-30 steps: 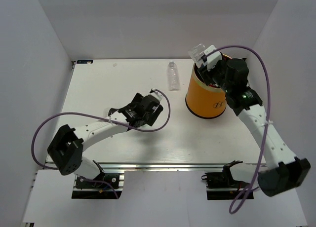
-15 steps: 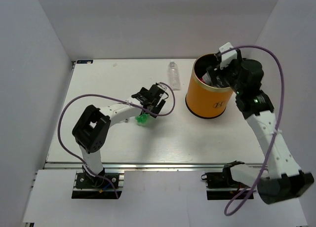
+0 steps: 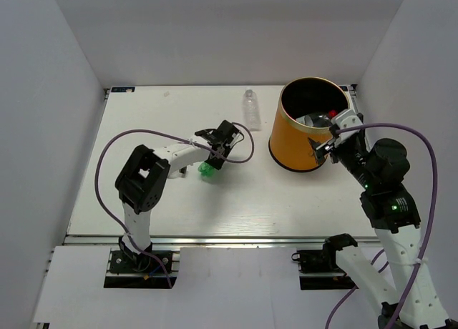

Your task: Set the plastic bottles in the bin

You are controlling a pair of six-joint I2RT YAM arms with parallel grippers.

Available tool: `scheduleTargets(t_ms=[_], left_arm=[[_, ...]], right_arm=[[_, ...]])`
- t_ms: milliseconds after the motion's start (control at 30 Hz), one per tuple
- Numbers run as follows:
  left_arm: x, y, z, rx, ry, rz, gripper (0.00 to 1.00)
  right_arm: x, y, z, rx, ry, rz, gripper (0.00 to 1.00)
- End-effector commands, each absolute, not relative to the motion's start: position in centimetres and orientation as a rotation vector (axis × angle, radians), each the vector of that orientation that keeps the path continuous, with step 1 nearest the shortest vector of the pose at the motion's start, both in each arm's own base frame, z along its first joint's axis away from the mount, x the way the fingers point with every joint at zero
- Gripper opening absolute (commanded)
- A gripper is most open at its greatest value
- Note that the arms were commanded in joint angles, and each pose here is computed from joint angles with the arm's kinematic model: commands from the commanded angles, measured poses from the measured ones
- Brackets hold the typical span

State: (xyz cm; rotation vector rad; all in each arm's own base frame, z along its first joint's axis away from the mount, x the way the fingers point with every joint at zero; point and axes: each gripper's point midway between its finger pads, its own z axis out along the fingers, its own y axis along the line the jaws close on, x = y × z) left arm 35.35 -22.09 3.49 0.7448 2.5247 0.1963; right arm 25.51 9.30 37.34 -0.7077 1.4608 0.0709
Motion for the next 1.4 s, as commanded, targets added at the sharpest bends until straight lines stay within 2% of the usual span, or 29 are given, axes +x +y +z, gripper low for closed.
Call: scheduleTargets(t_ms=[0, 67, 100, 133, 200, 267, 300, 433, 633, 900, 1133, 1200, 1233, 1267, 1300, 1333, 1367], left_arm=[[36.5, -25.5, 10.4, 0.713, 2.381, 0.036, 0.15], [37.0, -27.0, 14.4, 0.674, 2.315, -0.068, 0.08], [37.0, -28.0, 16.3, 0.658, 2.269, -0.116, 0.07], [36.9, -28.2, 19.1, 0.627, 2.219, -0.161, 0.04], [37.4, -29.7, 23.0, 0.592, 2.132, -0.233, 0.01], [38.0, -31.0, 27.6, 0.549, 2.031, -0.296, 0.01], [38.0, -31.8, 28.9, 0.546, 1.995, -0.321, 0.01], [38.2, -35.0, 35.9, 0.532, 1.816, -0.470, 0.00], [37.2, -41.1, 41.4, 0.619, 1.585, -0.679, 0.00], [37.6, -48.9, 42.1, 0.691, 1.386, -0.825, 0.00], [38.2, -51.0, 42.9, 0.656, 1.287, -0.842, 0.06], [39.1, -51.9, 42.0, 0.639, 1.305, -0.848, 0.20], [39.4, -52.3, 41.2, 0.642, 1.327, -0.851, 0.35], [39.7, -52.4, 40.8, 0.644, 1.353, -0.839, 0.65], [40.2, -53.1, 38.5, 0.662, 1.397, -0.828, 0.76], [40.4, -52.9, 38.3, 0.647, 1.415, -0.821, 0.84], [40.6, -52.8, 38.2, 0.636, 1.419, -0.810, 0.96]], right_arm=[[24.0, 9.2, 36.3, -0.711, 1.468, 0.095, 0.86], [23.8, 9.0, 35.2, -0.711, 1.491, 0.090, 0.67], [23.3, 8.8, 35.2, -0.704, 1.486, 0.088, 0.53], [23.5, 7.9, 34.5, -0.663, 1.509, 0.045, 0.26], [23.8, 6.6, 32.7, -0.576, 1.549, 0.009, 0.00], [23.5, 4.5, 32.8, -0.421, 1.547, -0.044, 0.00], [23.8, 4.5, 30.6, -0.405, 1.587, -0.039, 0.00], [23.2, 3.9, 30.0, -0.321, 1.547, -0.024, 0.00], [23.7, 2.3, 28.7, -0.217, 1.553, -0.089, 0.00], [23.0, 2.8, 27.4, -0.255, 1.564, -0.060, 0.00], [23.0, 5.3, 25.8, -0.402, 1.607, 0.024, 0.00], [23.1, 5.7, 25.2, -0.422, 1.627, 0.035, 0.00], [23.1, 5.8, 25.2, -0.431, 1.627, 0.036, 0.00], [23.1, 5.9, 25.0, -0.431, 1.633, 0.037, 0.00], [23.1, 5.9, 25.1, -0.432, 1.631, 0.038, 0.00], [23.1, 6.0, 25.1, -0.438, 1.630, 0.040, 0.00], [23.0, 6.0, 25.2, -0.436, 1.624, 0.042, 0.00]])
